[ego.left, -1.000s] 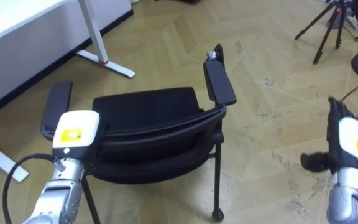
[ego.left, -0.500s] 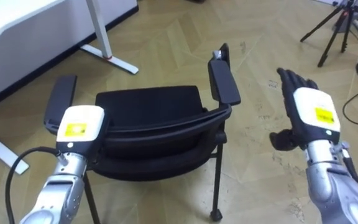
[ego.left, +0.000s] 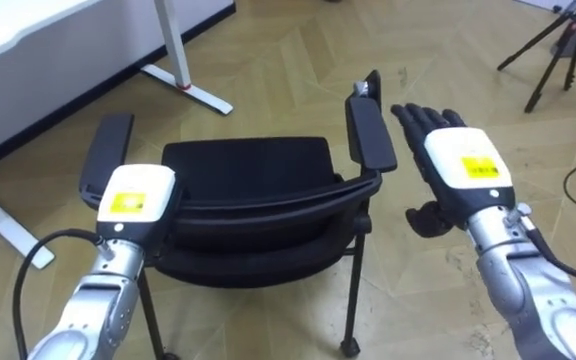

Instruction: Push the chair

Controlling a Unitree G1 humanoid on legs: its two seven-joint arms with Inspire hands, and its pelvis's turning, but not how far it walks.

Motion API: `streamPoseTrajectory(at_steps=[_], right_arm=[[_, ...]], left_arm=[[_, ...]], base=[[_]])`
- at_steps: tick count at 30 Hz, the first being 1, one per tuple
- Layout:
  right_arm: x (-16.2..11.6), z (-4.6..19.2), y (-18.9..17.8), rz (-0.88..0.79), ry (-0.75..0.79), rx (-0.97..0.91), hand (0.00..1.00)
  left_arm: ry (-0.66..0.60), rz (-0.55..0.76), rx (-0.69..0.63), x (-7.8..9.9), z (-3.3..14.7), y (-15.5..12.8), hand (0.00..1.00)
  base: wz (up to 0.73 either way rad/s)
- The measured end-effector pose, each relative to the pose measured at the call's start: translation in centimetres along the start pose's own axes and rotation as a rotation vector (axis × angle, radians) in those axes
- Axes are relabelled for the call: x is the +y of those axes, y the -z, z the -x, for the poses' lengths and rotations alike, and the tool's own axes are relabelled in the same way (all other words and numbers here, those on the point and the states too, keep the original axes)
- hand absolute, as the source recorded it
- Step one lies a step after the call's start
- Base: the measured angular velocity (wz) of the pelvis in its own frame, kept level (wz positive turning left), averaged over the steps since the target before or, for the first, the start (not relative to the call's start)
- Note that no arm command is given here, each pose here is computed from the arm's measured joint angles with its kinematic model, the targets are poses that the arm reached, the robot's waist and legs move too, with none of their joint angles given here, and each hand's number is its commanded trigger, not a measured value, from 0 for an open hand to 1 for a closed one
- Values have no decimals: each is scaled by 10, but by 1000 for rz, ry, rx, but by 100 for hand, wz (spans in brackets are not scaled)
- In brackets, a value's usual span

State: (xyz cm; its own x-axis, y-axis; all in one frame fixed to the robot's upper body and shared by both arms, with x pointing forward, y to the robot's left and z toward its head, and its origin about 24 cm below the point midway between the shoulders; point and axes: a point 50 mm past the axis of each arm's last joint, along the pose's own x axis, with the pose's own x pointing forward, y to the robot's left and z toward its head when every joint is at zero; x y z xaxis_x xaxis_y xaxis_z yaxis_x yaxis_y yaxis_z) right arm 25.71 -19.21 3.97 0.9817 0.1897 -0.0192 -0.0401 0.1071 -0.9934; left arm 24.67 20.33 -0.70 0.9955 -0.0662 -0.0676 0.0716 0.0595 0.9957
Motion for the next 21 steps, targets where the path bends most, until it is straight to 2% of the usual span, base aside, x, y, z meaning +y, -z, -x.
streamPoseTrajectory(at_steps=[16,21], right_arm=[[17,-7,-38,82,-162,-168,0],[11,-19,-58,82,-164,-234,0]], left_arm=[[0,-12,-62,1,-7,-12,100],[0,-22,-90,2,-15,-16,100]], base=[[4],[3]])
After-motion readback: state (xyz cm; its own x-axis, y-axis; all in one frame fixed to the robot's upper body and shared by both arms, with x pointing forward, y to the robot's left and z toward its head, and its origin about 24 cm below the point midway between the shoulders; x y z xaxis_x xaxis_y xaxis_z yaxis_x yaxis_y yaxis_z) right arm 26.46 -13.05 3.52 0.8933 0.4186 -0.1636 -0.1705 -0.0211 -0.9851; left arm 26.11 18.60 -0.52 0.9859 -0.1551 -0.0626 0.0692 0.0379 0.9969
